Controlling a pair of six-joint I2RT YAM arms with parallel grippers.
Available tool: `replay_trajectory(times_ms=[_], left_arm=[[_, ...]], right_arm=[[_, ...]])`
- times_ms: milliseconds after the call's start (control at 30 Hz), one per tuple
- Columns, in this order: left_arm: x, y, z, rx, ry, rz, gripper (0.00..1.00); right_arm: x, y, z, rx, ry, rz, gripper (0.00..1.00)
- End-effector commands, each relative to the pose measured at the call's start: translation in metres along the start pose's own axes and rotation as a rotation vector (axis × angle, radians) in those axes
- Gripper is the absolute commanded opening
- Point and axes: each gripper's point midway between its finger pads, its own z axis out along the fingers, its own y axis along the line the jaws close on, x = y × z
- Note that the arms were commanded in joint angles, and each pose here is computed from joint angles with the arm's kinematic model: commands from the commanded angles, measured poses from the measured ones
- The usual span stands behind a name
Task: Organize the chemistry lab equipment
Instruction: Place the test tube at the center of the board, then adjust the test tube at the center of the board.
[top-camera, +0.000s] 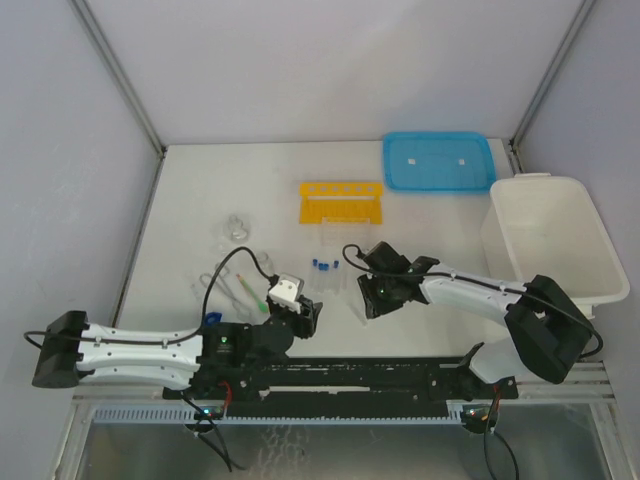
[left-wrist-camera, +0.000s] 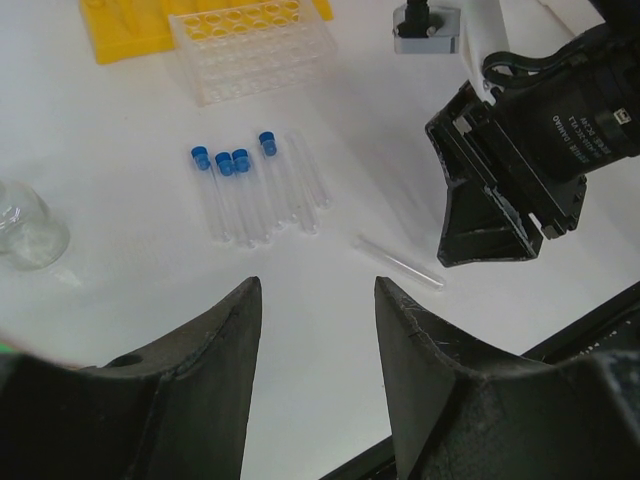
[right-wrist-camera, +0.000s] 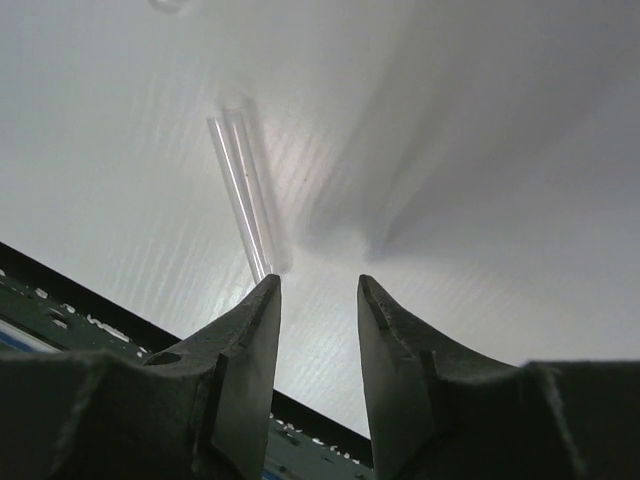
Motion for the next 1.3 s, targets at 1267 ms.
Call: replay_trajectory(times_ms=[1267], left_arm=[[0.02,0.042,-0.012,-0.11,0.004,-0.191,0.51]], right_arm=[[-0.075,-0.055,-0.002,0.262,-0.184,0.151,0.34]])
